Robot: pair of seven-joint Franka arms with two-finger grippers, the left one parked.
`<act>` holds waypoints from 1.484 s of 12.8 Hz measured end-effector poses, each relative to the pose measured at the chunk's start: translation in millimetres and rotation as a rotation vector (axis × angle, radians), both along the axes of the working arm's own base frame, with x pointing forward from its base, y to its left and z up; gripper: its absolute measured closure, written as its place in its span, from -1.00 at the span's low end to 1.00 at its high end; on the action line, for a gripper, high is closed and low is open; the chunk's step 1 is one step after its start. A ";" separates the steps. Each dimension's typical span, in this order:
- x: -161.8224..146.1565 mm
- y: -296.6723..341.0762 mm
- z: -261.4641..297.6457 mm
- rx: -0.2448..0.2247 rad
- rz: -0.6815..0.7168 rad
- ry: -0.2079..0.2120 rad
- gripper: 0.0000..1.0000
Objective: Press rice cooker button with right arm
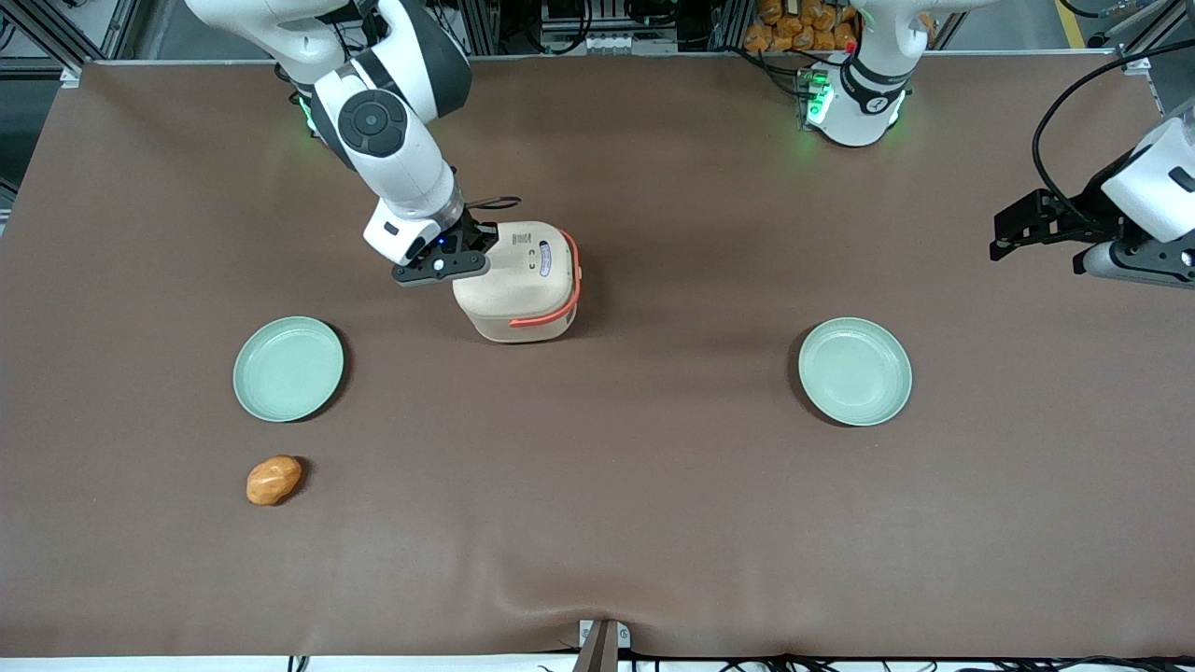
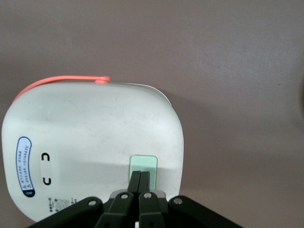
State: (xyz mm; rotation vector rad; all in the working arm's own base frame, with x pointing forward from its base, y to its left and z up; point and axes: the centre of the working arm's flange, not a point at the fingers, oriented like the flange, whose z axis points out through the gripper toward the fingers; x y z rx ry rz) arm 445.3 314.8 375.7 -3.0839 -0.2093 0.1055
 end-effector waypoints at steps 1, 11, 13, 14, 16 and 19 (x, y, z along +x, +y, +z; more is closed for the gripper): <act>-0.6 -0.4 -1.4 -0.001 -0.001 0.001 0.98; -1.9 0.1 -15.5 0.012 -0.035 -0.013 0.98; 2.5 0.2 0.6 -0.007 -0.041 0.014 0.98; 9.9 0.2 24.1 -0.017 -0.046 0.033 0.98; 27.9 -7.8 89.7 -0.006 -0.077 0.052 0.98; 46.1 -37.4 174.7 0.017 -0.125 0.034 0.75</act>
